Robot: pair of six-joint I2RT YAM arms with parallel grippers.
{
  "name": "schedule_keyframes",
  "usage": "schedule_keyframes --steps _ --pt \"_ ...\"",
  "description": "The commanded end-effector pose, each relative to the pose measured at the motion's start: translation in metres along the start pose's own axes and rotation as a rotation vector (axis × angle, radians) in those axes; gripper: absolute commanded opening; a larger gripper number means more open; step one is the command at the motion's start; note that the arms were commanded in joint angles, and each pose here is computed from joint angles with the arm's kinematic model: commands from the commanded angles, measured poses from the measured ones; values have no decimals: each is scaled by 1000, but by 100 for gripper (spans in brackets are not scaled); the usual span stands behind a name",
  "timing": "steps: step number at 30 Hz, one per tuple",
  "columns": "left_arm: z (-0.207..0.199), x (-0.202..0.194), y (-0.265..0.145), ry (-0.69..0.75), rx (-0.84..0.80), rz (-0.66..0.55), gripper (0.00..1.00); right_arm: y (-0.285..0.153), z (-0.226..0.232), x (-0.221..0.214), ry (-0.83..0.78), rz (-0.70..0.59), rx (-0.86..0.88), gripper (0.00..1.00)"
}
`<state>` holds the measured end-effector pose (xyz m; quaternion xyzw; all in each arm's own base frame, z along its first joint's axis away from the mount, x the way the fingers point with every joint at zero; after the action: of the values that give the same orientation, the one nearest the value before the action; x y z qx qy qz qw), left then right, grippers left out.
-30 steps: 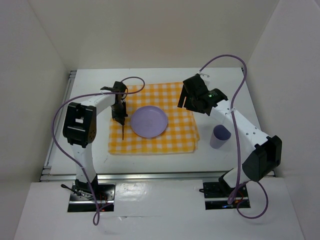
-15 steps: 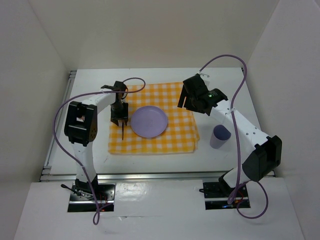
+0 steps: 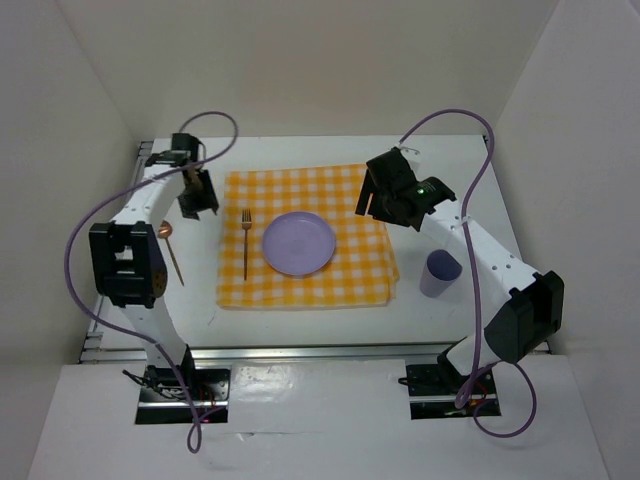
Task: Set the dinner table for one person
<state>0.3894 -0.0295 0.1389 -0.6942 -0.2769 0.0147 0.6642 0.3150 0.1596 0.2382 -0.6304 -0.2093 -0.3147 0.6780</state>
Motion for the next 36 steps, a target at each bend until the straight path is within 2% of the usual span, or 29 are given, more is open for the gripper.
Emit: schedule_keyframes --steps 1,3,5,9,11,14,18,22,26,32,36 --pt "70 32 -2 -236 113 -61 55 -7 -2 10 19 -51 13 79" --pt "99 36 11 -288 154 -58 54 -7 -3 10 10 -51 13 79" --pt "113 33 20 -265 187 -41 54 -3 0 10 9 -46 20 79" --pt "111 29 35 -192 126 27 53 4 13 20 -3 -33 39 79" --pt "116 28 39 -200 133 40 53 9 15 21 -18 -18 30 79" --pt "131 17 52 -248 229 57 53 6 19 27 -16 -19 42 79" --pt "150 2 59 -334 246 115 53 4 20 30 -13 -27 46 79" --pt "167 -1 60 -386 260 84 53 2 18 27 -16 -18 41 79" --pt "172 -5 50 -375 243 19 54 5 17 24 -22 -3 32 79" --pt "172 -20 64 -365 196 118 53 5 22 31 -19 -12 37 79" --pt "171 -30 74 -364 157 186 48 4 23 35 -18 -14 39 79"
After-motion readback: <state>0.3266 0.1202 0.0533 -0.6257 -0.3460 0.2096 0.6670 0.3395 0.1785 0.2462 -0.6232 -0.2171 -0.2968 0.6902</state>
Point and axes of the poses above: each gripper's point midway between its finger pads, its own y axis out along the fingers, its own z axis along the line the jaws close on, x = y × z, the point moved 4 cm from there along -y, back along the fingers, and after that the axes turned 7 degrees about -y, right-handed, at the moved point
